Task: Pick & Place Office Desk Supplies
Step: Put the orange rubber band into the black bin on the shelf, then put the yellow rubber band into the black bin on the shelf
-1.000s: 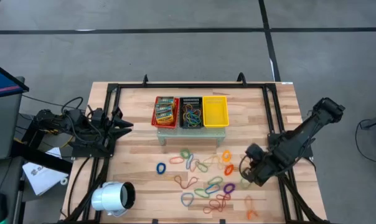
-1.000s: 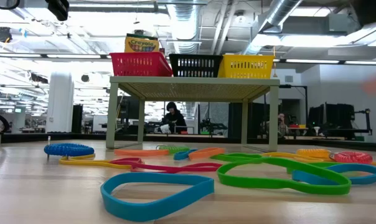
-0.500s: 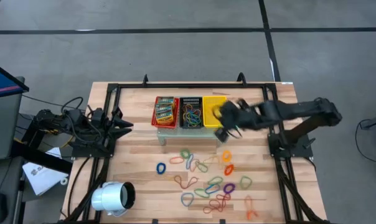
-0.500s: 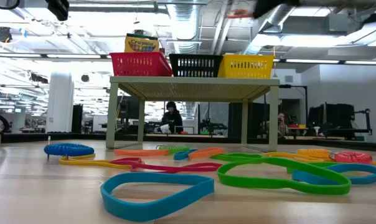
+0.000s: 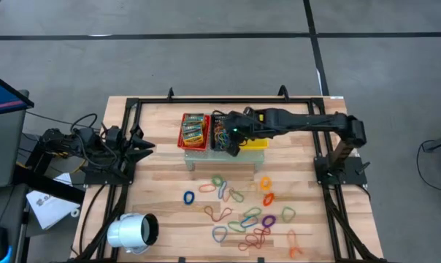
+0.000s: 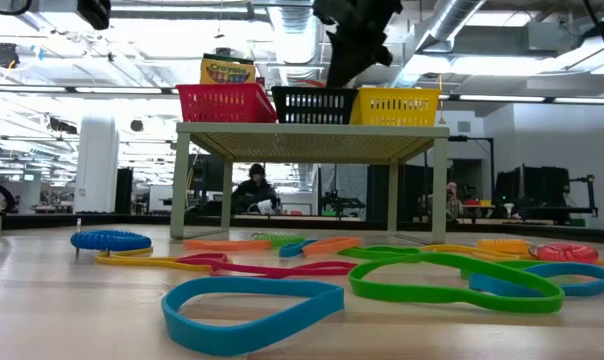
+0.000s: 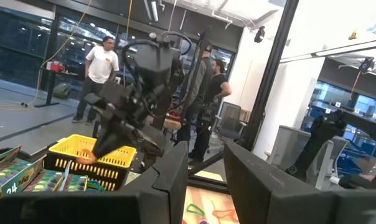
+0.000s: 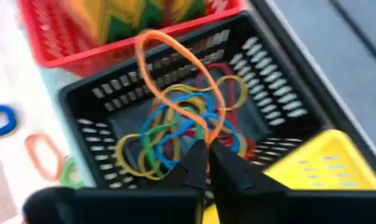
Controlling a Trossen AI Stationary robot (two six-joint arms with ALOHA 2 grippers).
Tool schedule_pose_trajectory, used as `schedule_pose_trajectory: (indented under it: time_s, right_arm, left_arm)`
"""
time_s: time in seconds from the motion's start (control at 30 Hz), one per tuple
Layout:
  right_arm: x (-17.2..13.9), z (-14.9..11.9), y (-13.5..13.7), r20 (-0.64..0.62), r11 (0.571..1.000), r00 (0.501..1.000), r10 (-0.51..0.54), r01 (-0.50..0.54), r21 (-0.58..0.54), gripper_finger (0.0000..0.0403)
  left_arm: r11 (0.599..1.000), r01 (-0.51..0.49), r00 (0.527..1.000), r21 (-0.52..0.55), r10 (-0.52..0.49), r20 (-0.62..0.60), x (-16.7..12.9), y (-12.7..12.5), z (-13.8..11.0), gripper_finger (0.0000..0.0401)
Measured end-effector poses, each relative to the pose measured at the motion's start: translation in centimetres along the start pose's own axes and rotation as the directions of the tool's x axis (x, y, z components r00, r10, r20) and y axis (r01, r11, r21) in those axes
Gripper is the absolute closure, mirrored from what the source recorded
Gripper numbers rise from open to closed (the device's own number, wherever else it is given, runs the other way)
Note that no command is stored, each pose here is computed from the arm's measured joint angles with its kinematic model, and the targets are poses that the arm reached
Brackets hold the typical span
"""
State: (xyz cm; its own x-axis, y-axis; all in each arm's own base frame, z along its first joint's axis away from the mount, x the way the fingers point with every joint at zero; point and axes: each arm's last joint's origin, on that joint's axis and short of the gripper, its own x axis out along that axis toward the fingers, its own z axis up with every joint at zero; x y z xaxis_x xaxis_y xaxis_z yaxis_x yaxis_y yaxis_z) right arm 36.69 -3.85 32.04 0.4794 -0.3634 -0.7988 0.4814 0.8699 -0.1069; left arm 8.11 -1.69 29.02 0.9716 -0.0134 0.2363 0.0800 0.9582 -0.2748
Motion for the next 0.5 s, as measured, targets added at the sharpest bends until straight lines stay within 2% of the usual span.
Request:
schedule_pose_trajectory:
  time_s: [0.1,0.3,0.4,0.5]
  right_arm:
    - [0.4,-0.1,0.3,-0.047,0.999,0.998,0.032,-0.034,-0.042,0.0351]
    - [-0.3,0.1,0.6,-0.011,0.997,0.999,0.048,-0.049,-0.051,0.0237]
    - [-1.7,0.1,0.3,0.013,0.998,0.998,0.057,-0.056,-0.043,0.0186]
    - [-4.1,-0.1,-0.3,0.051,0.997,0.996,0.071,-0.069,-0.035,0.0158]
  left_arm:
    - [1.0,0.0,1.0,0.0,0.0,0.001,0.0,0.0,0.0,0.0302]
    - [1.0,0.001,1.0,-0.001,-0.001,0.004,0.0,0.0,0.0,0.0302]
    - [1.0,0.002,1.0,-0.002,-0.002,0.007,0.0,0.0,0.1,0.0302]
    - [1.0,0.002,1.0,-0.003,-0.002,0.007,0.0,0.0,0.1,0.0302]
